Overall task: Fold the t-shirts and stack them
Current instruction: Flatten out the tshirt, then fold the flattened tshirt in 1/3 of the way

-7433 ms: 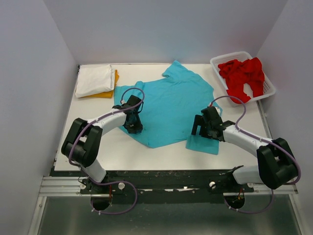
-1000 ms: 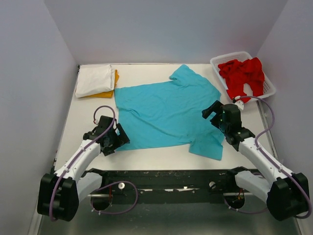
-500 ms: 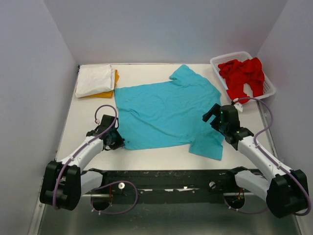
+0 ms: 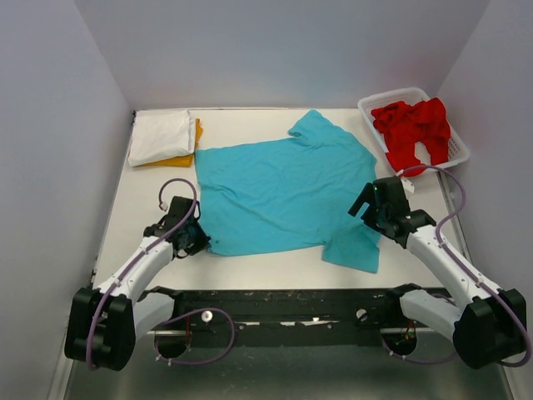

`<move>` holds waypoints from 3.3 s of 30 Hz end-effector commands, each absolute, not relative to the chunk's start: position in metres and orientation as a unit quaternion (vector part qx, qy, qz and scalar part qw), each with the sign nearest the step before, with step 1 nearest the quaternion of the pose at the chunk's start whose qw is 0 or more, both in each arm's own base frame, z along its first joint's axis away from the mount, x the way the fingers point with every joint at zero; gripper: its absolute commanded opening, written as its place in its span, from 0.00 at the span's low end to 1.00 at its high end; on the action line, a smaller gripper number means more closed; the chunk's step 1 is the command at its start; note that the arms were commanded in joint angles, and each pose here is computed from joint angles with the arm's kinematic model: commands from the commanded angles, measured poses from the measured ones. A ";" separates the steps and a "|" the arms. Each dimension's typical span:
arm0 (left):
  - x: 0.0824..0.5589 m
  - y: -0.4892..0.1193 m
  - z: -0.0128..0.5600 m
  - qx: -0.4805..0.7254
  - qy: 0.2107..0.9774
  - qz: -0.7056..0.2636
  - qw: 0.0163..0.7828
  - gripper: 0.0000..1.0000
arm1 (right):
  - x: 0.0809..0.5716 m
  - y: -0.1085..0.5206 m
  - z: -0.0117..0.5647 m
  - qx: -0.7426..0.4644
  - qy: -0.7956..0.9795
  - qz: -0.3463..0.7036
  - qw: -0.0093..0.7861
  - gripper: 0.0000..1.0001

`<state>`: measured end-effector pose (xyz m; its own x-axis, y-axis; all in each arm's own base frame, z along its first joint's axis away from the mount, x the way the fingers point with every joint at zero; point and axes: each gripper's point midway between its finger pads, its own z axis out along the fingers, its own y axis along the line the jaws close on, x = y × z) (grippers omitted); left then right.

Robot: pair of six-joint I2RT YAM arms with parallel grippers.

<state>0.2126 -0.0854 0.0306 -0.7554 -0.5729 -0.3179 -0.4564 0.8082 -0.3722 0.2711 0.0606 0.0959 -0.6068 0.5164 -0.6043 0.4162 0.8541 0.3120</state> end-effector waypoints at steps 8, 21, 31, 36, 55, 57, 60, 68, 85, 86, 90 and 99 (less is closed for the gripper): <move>0.190 -0.066 0.039 -0.295 0.924 -0.100 0.222 0.00 | 0.191 0.059 0.067 0.316 0.924 0.040 0.211 0.89; 0.197 -0.076 0.038 -0.277 0.924 -0.130 0.229 0.00 | 0.156 0.070 0.004 0.326 0.935 0.033 0.134 0.74; 0.201 -0.084 0.036 -0.272 0.924 -0.150 0.224 0.00 | 0.142 0.078 0.025 0.292 0.947 0.049 0.123 0.01; 0.194 -0.086 0.036 -0.275 0.924 -0.154 0.215 0.00 | 0.122 0.090 0.053 0.270 0.955 0.061 0.109 0.01; 0.183 -0.094 0.044 -0.276 0.914 -0.195 0.224 0.00 | 0.180 0.136 0.102 0.224 0.928 0.174 0.242 0.01; 0.190 -0.097 0.045 -0.279 0.913 -0.198 0.222 0.00 | 0.201 0.142 0.106 0.214 0.924 0.169 0.266 0.01; 0.200 -0.099 0.049 -0.285 0.912 -0.200 0.218 0.00 | 0.238 0.150 0.121 0.205 0.914 0.162 0.311 0.01; 0.232 -0.087 0.074 -0.301 0.904 -0.178 0.246 0.00 | 0.317 0.145 0.158 0.244 0.863 0.166 0.409 0.01; 0.285 -0.055 0.095 -0.325 0.895 -0.147 0.268 0.00 | 0.398 0.114 0.182 0.274 0.822 0.162 0.473 0.01; 0.289 -0.055 0.096 -0.324 0.896 -0.147 0.267 0.00 | 0.401 0.115 0.183 0.269 0.821 0.165 0.476 0.01; 0.299 -0.053 0.091 -0.326 0.899 -0.143 0.255 0.00 | 0.411 0.111 0.181 0.263 0.820 0.154 0.484 0.01; 0.309 -0.046 0.070 -0.344 0.901 -0.132 0.228 0.01 | 0.437 0.109 0.155 0.271 0.832 0.142 0.464 0.01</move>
